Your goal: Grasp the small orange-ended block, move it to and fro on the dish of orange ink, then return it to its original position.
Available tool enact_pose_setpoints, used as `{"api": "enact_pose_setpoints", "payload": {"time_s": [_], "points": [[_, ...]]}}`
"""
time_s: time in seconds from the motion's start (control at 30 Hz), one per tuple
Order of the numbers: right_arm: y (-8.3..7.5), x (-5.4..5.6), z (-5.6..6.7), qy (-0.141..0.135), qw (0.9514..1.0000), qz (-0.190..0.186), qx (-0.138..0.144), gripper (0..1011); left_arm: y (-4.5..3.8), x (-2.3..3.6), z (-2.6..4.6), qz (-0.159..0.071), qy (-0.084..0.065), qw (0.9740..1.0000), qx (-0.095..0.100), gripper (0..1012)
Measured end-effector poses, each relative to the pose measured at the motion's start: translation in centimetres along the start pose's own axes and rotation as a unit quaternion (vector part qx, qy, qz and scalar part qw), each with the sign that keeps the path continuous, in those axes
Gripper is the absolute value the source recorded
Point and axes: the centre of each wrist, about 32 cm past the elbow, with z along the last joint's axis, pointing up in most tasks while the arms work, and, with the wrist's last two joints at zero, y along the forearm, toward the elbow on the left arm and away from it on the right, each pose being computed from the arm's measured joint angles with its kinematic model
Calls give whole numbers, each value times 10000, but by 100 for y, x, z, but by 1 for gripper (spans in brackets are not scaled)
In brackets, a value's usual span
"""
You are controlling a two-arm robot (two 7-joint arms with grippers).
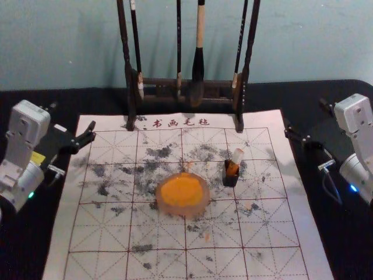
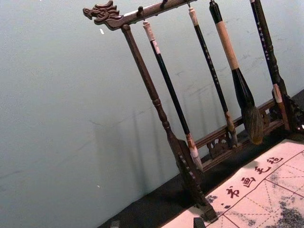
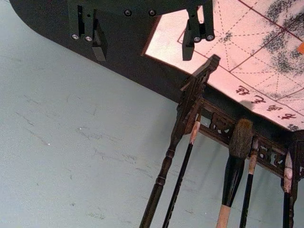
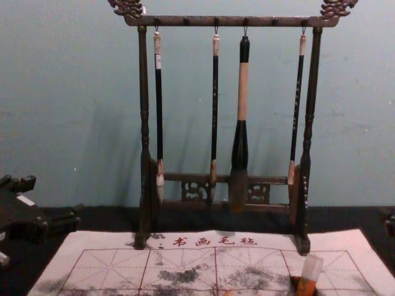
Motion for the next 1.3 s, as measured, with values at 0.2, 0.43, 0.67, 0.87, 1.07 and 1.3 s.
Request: {"api": "enact_pose_setpoints", "payload": {"time_s": [0.2, 0.43, 0.67, 0.87, 1.07, 1.3], "points": [[0, 0, 0, 0, 10000, 0, 0, 1002, 0, 0, 0, 0, 0, 10000, 0, 1001], [0, 0, 0, 0, 10000, 0, 0, 1002, 0, 0, 0, 0, 0, 10000, 0, 1001], [0, 0, 0, 0, 10000, 1, 0, 1000, 0, 0, 0, 0, 0, 10000, 0, 1002], [0, 0, 0, 0, 10000, 1, -1, 1002, 0, 0, 0, 0, 0, 10000, 0, 1001], [0, 0, 0, 0, 10000, 0, 0, 1002, 0, 0, 0, 0, 0, 10000, 0, 1001], [0, 0, 0, 0, 10000, 0, 0, 1000, 0, 0, 0, 0, 0, 10000, 0, 1001]]}}
